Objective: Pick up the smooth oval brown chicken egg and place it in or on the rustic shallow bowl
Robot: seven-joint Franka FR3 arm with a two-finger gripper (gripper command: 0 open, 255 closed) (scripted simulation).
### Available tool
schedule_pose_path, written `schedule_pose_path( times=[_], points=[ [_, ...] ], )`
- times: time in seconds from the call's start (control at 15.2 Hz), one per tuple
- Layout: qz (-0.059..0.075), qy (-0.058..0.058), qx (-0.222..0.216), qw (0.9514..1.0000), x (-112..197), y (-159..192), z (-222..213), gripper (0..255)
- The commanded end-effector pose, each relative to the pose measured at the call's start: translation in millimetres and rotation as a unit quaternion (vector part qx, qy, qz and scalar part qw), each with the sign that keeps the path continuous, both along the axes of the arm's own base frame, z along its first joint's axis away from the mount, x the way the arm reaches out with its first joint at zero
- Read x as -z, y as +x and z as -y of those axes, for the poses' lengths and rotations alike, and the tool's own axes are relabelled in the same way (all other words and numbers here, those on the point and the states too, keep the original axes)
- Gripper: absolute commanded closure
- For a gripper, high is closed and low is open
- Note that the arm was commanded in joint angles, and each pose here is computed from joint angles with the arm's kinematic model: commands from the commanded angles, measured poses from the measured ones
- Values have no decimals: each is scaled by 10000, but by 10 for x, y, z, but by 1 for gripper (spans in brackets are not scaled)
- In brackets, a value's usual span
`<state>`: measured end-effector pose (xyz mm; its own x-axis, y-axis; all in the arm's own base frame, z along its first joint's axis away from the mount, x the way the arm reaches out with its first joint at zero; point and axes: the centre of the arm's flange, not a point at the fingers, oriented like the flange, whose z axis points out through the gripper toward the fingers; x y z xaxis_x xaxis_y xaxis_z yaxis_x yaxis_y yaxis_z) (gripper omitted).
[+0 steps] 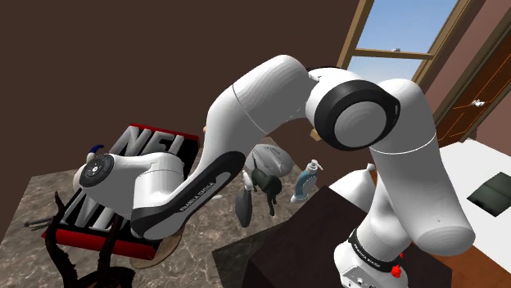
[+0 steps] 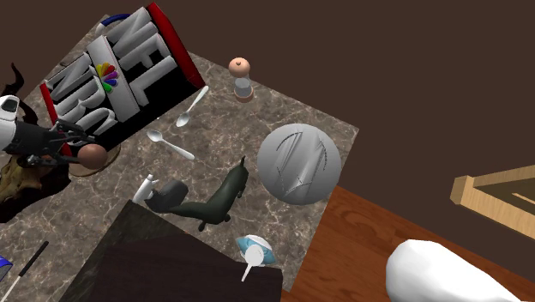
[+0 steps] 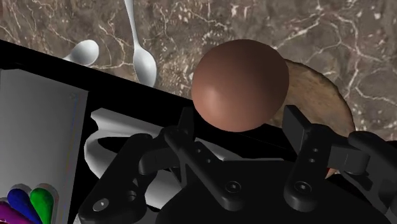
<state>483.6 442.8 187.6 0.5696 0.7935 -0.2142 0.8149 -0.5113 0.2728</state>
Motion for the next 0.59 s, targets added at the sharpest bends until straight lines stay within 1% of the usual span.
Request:
schedule_pose_path(
  times=[0.0, 0.07, 0.13, 0.26, 0.33, 0.4, 0.53],
  points=[
    [-159, 59, -62, 9998, 436, -52, 31, 255],
    [-156, 60, -62, 9998, 464, 7, 56, 0],
    [-159, 58, -62, 9998, 455, 29, 60, 0],
    [-161, 57, -62, 9998, 397, -100, 20, 0],
    [-159, 56, -62, 9998, 338, -94, -29, 0],
    [-159, 59, -62, 9998, 436, -52, 31, 0],
    [-159, 59, -62, 9998, 187, -73, -52, 0]
  ],
)
